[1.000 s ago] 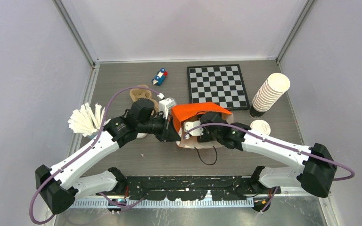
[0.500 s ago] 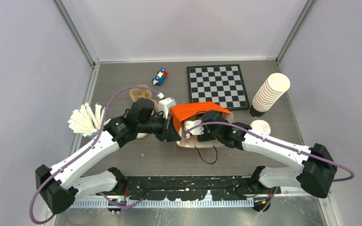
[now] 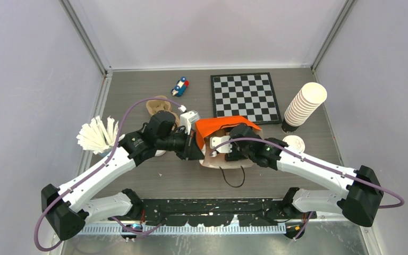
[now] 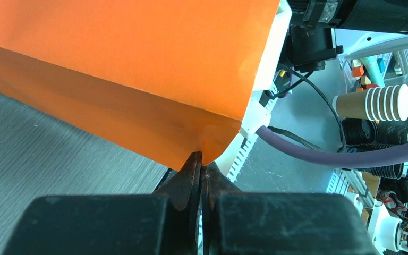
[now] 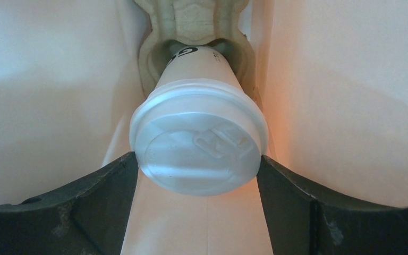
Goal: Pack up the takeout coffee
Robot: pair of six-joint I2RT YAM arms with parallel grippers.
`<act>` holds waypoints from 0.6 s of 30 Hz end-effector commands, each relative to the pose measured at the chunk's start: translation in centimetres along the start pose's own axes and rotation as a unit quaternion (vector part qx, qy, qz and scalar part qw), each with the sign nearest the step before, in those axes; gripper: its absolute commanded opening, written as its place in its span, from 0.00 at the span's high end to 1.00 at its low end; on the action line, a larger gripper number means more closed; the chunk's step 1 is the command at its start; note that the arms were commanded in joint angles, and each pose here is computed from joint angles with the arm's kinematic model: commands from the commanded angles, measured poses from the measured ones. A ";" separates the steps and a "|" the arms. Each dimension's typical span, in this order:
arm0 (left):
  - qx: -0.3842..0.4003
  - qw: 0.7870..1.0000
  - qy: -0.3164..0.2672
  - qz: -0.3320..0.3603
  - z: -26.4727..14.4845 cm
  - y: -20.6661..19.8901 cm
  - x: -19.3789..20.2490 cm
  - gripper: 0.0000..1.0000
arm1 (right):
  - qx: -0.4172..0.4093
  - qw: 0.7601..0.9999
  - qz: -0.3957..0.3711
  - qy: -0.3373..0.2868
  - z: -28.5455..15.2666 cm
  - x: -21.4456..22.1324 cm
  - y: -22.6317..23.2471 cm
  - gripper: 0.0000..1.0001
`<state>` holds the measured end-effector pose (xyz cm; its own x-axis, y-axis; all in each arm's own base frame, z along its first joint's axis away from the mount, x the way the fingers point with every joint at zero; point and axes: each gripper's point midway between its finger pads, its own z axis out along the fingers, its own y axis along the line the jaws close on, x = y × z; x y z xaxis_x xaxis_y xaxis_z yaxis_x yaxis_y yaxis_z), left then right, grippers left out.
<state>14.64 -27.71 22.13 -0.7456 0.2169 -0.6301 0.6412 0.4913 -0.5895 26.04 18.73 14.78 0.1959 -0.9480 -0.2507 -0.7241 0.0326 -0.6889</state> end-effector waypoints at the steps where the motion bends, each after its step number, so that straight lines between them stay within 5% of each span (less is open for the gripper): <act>1: 0.010 1.000 -0.015 0.016 -0.4 -0.9 -1.1 1.00 | 0.004 1.000 0.020 -0.024 -1.9 -0.9 -1.3 0.16; 13: 0.004 1.000 -0.015 0.016 -0.7 -0.7 -0.8 1.00 | -0.031 0.999 0.024 -0.010 -3.9 -0.6 -1.3 0.16; 18: 0.005 1.000 -0.010 0.012 -0.7 -0.7 -0.6 1.00 | -0.041 0.998 0.037 -0.017 -4.8 -0.9 -1.2 0.24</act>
<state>14.64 -27.64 22.05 -0.7472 0.2176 -0.6279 0.6388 0.4956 -0.5885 24.07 17.95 16.82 0.1760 -0.9494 -0.2602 -0.7909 0.0210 -0.6116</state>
